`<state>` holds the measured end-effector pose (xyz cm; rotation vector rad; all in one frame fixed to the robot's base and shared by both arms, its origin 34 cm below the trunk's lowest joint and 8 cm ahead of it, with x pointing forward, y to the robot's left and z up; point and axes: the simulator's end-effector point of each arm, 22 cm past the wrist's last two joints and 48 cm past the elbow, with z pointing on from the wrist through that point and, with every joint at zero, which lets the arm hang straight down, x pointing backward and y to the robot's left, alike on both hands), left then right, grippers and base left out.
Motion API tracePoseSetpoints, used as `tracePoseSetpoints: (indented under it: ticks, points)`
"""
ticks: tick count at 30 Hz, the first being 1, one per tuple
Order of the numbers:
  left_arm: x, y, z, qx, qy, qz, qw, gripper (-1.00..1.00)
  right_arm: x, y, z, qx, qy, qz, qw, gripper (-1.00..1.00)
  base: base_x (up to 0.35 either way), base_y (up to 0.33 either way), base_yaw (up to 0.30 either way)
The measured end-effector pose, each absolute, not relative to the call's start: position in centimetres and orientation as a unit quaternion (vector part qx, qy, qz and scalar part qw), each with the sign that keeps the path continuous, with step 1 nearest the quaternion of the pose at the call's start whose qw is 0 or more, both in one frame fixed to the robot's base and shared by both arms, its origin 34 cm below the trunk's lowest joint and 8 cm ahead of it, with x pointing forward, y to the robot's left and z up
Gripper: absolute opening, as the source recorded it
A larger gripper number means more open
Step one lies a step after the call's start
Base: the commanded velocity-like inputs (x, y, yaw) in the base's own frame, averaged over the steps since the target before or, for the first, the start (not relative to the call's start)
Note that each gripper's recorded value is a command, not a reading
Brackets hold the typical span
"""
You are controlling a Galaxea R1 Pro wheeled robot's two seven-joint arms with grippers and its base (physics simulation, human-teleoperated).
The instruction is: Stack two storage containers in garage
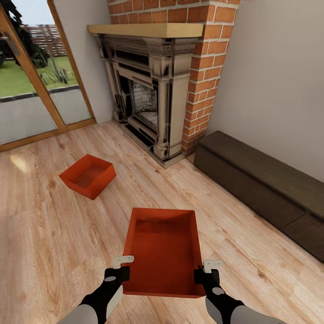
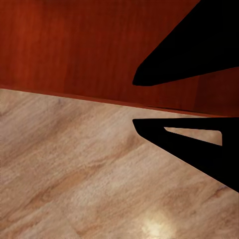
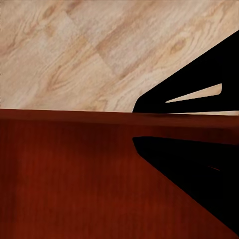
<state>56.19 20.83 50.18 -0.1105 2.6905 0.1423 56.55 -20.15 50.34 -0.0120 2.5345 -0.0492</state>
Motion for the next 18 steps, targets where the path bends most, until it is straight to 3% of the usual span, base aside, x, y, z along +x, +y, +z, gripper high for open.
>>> tracePoseSetpoints:
  ticks: [18]
  points:
    - [56.1, 20.8, 52.8, -0.04, 0.973, 0.051, 0.22, -1.0, 56.4, -20.1, 53.0, -0.004, 0.954, -0.018, 0.298, -1.0, 0.0, 0.0, 0.0]
